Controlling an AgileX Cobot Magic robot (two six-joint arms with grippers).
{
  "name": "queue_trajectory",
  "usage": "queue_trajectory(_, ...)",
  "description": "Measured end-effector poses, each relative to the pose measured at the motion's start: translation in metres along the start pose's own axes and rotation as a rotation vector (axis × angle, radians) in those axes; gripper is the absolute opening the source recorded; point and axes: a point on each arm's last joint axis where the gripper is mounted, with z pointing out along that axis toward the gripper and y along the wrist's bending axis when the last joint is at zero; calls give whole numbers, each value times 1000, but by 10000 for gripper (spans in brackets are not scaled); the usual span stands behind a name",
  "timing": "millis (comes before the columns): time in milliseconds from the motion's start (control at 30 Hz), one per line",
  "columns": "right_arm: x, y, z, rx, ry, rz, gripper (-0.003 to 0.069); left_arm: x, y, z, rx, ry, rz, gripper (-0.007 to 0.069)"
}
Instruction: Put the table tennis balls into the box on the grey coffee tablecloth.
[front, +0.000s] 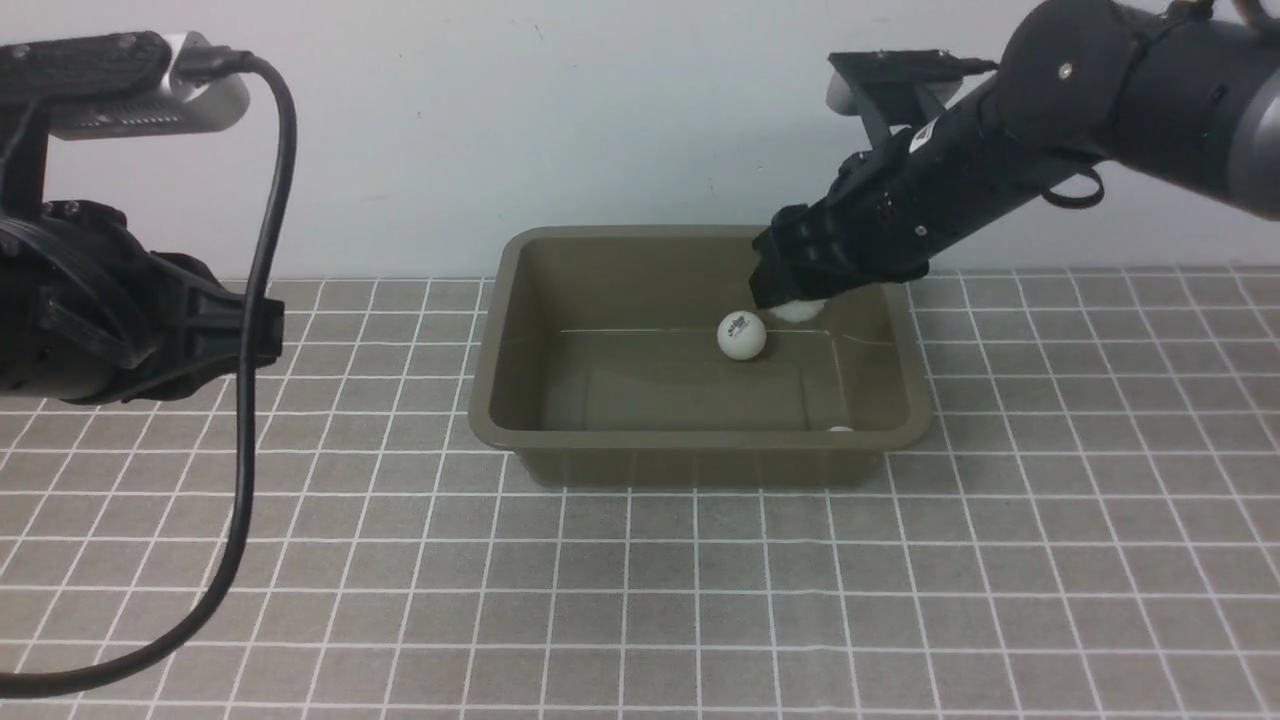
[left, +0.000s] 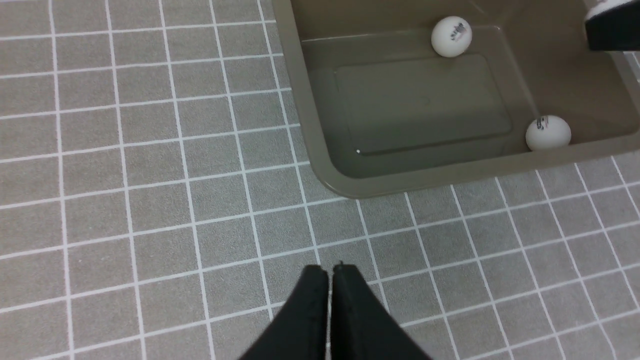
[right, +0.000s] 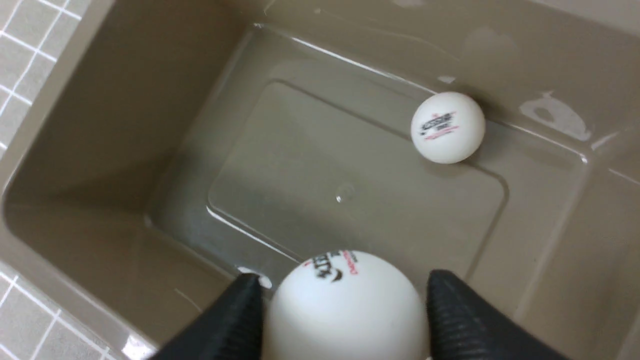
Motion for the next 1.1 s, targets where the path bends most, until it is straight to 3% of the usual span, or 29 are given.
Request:
queue_trajectory(100,-1,-1,-2,8,-4,-5,601,0,0,0,2,5,21,-5)
queue_trajectory(200,-2,3,-16,10,10,3,608,1,0,0,3,6,23,-5)
queue_trajectory(333,-6,13,-65,38,-52,-43,377,1,0,0,3,8,28,-5)
queue_trajectory(433,-6,27,-140,80,-201,-75,67,2,-1,0,6,22,30,-5)
queue_trajectory(533,14,33,-187,114,-305,-77,7,3,-1,0,9,34,30,-5)
queue_trajectory(600,32,36,-209,129,-372,-73,-3,4,-1,0,11,42,30,-5)
queue_trajectory(767,126,35,-255,135,-632,-42,-13,8,-2,0,22,85,30,-5)
queue_trajectory(867,178,33,-264,109,-778,-26,-13,8,-2,0,23,89,30,-5)
queue_trajectory(933,218,30,-268,17,-857,-13,-13,10,-2,-1,27,108,30,-5)
queue_trajectory(967,235,29,-268,62,-908,7,-13,11,-3,-1,30,117,30,-5)
queue_trajectory(1100,285,24,-266,41,-1022,-4,-13,15,-5,-5,42,151,32,-5)
